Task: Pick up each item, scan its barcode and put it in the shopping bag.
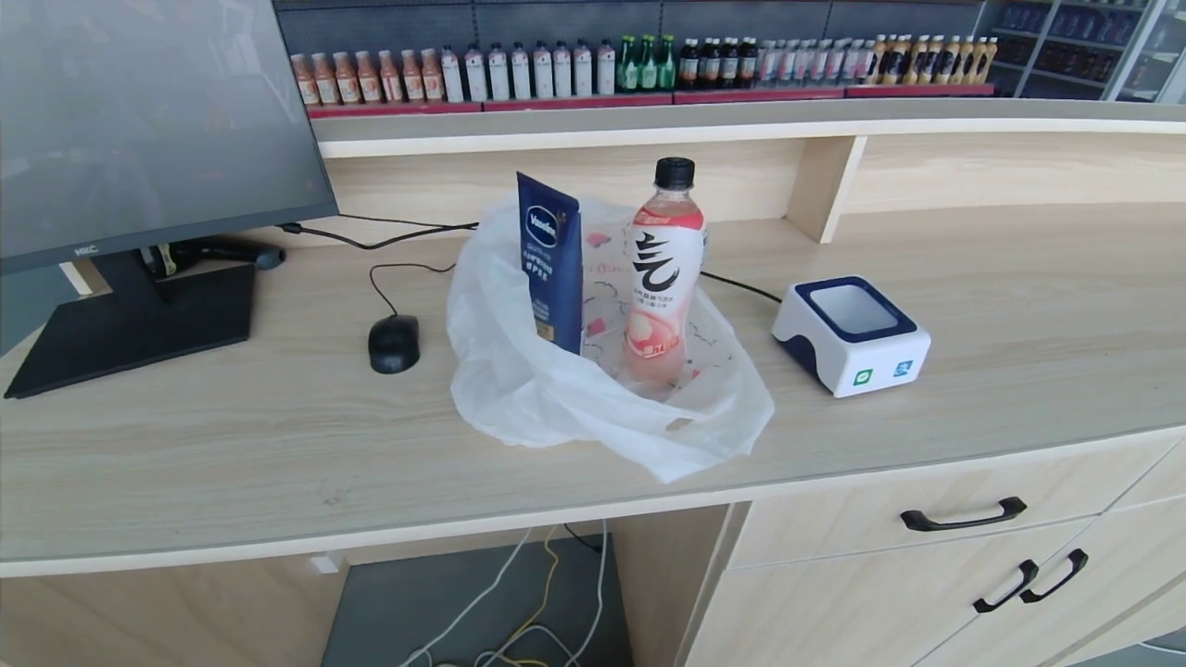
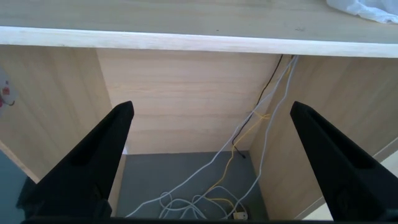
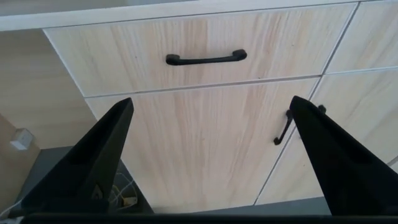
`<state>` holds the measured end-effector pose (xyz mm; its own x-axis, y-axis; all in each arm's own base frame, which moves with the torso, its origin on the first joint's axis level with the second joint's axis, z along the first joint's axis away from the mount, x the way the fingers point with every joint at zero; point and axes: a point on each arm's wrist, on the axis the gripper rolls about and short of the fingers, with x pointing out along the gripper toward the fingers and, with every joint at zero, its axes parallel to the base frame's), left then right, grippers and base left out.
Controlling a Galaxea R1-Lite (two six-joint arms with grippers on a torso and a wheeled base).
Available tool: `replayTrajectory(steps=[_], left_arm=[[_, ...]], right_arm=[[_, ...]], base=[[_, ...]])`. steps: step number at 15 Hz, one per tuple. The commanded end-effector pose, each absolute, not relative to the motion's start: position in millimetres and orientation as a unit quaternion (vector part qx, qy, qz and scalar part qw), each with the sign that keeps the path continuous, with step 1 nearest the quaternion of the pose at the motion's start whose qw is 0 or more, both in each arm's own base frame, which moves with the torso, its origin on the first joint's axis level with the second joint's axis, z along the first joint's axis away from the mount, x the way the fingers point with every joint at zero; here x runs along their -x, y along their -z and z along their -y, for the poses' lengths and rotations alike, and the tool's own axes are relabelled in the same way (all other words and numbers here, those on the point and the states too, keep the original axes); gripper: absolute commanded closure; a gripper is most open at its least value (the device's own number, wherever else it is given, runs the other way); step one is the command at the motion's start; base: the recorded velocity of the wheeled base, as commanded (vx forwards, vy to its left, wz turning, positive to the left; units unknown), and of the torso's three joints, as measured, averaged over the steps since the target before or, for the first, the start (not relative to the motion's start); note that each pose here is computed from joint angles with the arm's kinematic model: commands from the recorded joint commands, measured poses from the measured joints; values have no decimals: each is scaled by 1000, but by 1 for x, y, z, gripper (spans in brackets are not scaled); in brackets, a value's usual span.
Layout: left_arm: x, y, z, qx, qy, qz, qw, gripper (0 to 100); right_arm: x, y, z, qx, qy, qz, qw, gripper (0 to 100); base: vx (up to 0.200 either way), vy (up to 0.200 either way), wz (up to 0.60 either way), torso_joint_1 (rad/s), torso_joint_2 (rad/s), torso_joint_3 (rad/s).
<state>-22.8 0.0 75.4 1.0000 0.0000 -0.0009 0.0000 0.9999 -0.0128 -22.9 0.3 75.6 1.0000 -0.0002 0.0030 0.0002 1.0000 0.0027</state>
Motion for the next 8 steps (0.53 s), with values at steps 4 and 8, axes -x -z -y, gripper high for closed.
replayTrajectory(steps=[4, 8], left_arm=[[23, -75, 0, 8, 0, -1, 1000, 0], [23, -75, 0, 10, 0, -1, 1000, 0]], right_arm=[[23, -76, 0, -5, 2, 1, 1000, 0], [23, -76, 0, -5, 2, 2, 1000, 0]], base=[[0, -200, 0, -1, 6, 5], [0, -200, 0, 5, 4, 1]])
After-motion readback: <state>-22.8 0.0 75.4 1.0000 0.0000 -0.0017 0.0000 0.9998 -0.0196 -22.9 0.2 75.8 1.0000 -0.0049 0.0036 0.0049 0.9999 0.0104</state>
